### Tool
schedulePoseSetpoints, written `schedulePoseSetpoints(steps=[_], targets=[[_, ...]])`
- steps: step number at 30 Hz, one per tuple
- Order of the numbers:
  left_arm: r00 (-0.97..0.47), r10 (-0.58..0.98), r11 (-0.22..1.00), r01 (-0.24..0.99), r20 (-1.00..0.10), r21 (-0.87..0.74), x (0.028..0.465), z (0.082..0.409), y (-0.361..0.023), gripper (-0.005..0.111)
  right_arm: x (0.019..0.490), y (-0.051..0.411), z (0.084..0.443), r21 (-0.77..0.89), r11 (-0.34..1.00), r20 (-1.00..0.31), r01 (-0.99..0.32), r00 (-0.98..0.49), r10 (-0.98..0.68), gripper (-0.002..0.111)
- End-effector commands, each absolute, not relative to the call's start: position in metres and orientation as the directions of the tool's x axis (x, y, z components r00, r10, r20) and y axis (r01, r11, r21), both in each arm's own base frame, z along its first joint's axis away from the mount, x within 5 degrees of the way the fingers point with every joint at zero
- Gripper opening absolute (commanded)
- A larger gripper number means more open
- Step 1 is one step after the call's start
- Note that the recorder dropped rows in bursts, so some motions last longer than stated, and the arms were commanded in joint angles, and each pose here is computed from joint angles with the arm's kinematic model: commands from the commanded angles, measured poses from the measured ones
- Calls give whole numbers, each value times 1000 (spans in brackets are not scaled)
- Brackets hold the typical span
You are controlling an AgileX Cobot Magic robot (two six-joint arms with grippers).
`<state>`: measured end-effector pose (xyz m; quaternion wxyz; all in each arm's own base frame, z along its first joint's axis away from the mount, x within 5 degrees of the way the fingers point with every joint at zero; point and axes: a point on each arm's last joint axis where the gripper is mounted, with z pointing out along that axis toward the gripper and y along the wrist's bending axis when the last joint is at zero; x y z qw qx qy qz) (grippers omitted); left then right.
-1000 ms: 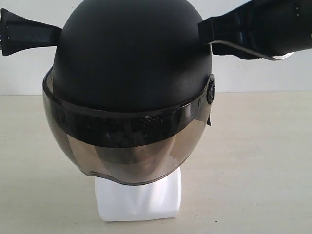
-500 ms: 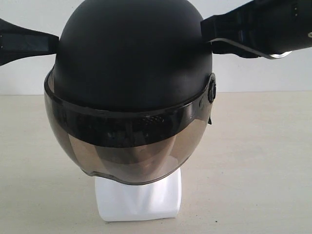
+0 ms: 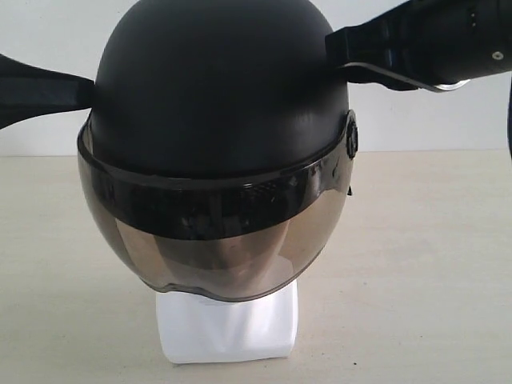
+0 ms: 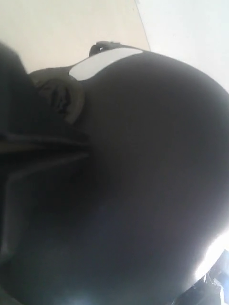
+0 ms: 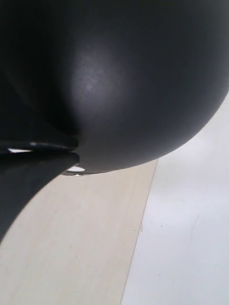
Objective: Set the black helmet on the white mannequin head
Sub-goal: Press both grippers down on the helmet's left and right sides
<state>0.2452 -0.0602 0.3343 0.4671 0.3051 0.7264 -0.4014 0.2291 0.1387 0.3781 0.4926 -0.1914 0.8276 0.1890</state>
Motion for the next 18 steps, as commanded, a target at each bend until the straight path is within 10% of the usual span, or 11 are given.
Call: schedulePoseSetpoints(steps=[1,18], targets=[[-379,104,416,856,-920,-306,230,337,-68,4,229,141,380,142,849,-892,-509,-438,-113,0],[-380,89,421,852,-921,-311,214,343,-70,4,235,144,374,144,850,-881,-506,-457,-122,0]])
